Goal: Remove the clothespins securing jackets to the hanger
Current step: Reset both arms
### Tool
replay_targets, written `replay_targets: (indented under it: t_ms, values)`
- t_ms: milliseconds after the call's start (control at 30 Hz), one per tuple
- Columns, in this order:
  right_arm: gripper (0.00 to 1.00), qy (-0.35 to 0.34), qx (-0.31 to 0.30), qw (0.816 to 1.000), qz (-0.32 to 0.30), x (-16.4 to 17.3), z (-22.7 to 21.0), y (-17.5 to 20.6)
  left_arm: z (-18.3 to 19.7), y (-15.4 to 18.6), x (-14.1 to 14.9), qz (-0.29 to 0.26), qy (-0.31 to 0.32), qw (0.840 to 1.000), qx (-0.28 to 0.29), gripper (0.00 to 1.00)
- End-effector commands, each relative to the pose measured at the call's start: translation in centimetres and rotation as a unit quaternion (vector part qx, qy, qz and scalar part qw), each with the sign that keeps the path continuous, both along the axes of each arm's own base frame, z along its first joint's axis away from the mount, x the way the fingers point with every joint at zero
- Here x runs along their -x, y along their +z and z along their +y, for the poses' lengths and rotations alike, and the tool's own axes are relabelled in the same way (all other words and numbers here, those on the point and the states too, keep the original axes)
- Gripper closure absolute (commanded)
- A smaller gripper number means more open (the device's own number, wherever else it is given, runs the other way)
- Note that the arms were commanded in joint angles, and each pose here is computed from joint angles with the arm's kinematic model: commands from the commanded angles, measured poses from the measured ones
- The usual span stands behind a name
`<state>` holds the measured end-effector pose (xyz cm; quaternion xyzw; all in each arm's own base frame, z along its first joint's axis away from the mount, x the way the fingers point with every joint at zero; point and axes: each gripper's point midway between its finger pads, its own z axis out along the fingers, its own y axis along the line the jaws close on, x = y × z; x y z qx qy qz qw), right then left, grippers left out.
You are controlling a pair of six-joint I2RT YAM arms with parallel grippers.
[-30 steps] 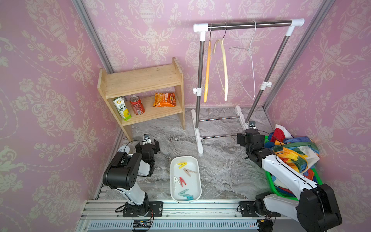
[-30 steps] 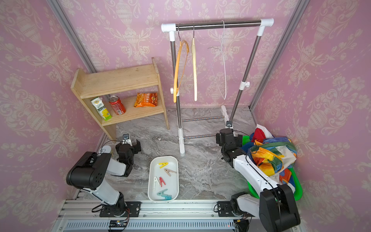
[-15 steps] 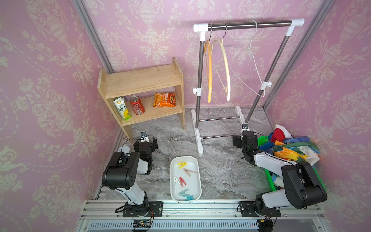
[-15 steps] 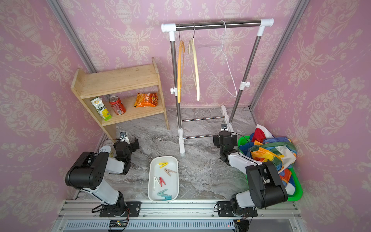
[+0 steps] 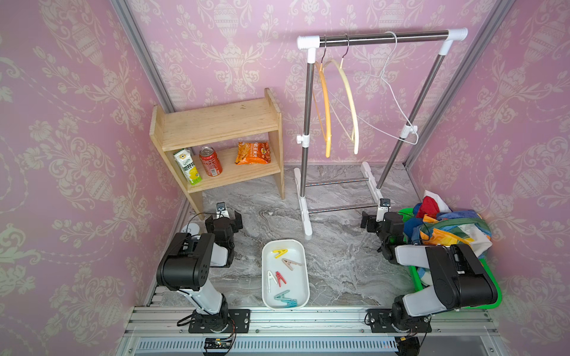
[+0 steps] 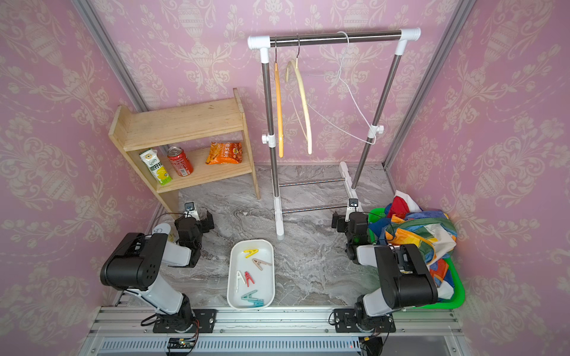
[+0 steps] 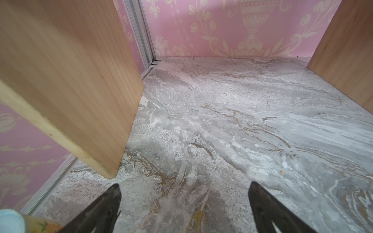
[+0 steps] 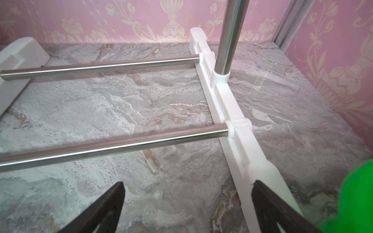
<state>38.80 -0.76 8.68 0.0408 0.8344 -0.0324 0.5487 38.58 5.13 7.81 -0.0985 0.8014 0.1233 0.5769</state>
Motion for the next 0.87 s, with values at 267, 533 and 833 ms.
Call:
replay_targets:
  t_ms: [267,533,833]
  values:
    - [0.0,0.057,-0.015,0.998,-0.001,-0.7,1.6,0.6,-0.2,0.5,-0.2,-0.006,-0.006,1.0,0.009,0.01]
    - [0.0,0.057,-0.016,0.998,-0.001,-0.7,1.5,0.6,-0.2,0.5,-0.2,-0.006,-0.006,1.0,0.009,0.01]
    - [0.0,0.06,-0.023,0.998,-0.003,-0.8,1.4,0.6,-0.1,0.5,-0.2,-0.006,-0.006,1.0,0.009,0.01]
